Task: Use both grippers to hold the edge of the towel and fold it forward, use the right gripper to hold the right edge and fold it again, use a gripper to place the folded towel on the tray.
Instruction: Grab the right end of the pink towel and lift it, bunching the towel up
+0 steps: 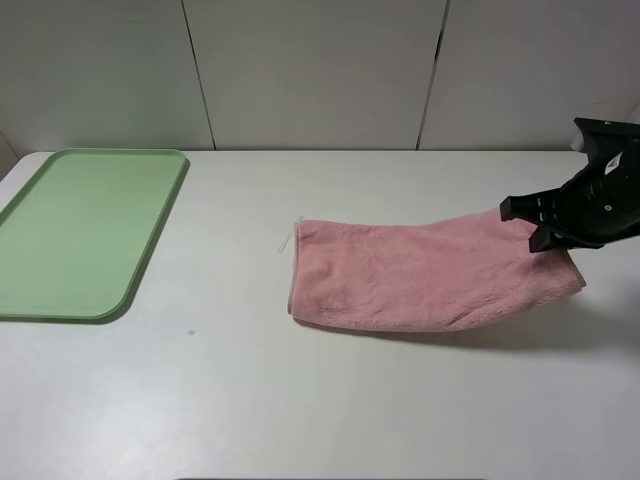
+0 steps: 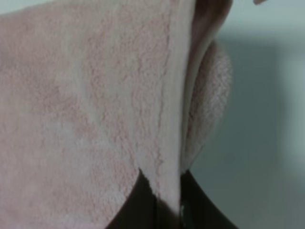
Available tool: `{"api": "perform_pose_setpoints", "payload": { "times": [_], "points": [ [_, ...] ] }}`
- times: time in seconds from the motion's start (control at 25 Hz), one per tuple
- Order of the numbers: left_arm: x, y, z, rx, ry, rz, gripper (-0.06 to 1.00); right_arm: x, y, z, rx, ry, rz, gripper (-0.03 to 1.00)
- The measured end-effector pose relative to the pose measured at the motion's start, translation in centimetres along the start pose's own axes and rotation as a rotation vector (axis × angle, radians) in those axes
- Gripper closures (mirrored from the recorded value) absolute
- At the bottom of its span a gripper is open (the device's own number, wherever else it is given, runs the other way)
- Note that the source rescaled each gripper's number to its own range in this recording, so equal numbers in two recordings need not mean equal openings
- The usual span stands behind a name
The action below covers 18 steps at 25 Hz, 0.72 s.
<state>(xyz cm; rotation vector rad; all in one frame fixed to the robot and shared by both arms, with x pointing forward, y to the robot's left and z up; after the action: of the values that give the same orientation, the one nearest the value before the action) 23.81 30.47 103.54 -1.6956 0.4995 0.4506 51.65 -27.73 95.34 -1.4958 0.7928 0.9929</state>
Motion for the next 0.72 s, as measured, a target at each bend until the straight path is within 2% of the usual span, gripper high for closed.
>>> {"api": "perform_pose_setpoints", "payload": {
  "times": [0.52,0.72],
  "points": [
    [0.0,0.0,0.0,0.000,0.000,0.000,-0.06,-1.3,-0.6,-0.9,-0.038,0.067,0.095,0.94],
    [0.0,0.0,0.0,0.000,0.000,0.000,-0.06,-1.5,-0.9,0.1,-0.068,0.057,0.096,0.94]
  ]
}}
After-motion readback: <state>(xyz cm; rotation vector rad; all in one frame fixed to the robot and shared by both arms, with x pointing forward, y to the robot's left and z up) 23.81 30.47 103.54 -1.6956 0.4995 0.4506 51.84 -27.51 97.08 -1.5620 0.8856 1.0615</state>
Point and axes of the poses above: a point on each arm's last joint axis where the gripper is mounted, x pointing out along that axis toward the gripper, z along the wrist's bending axis when the last joint is at zero, y = z × x, the point moved 1 cm from there along x, pointing out along that axis toward the gripper, and after that the axes turned 13 degrees about -x, right-handed, at the moved point
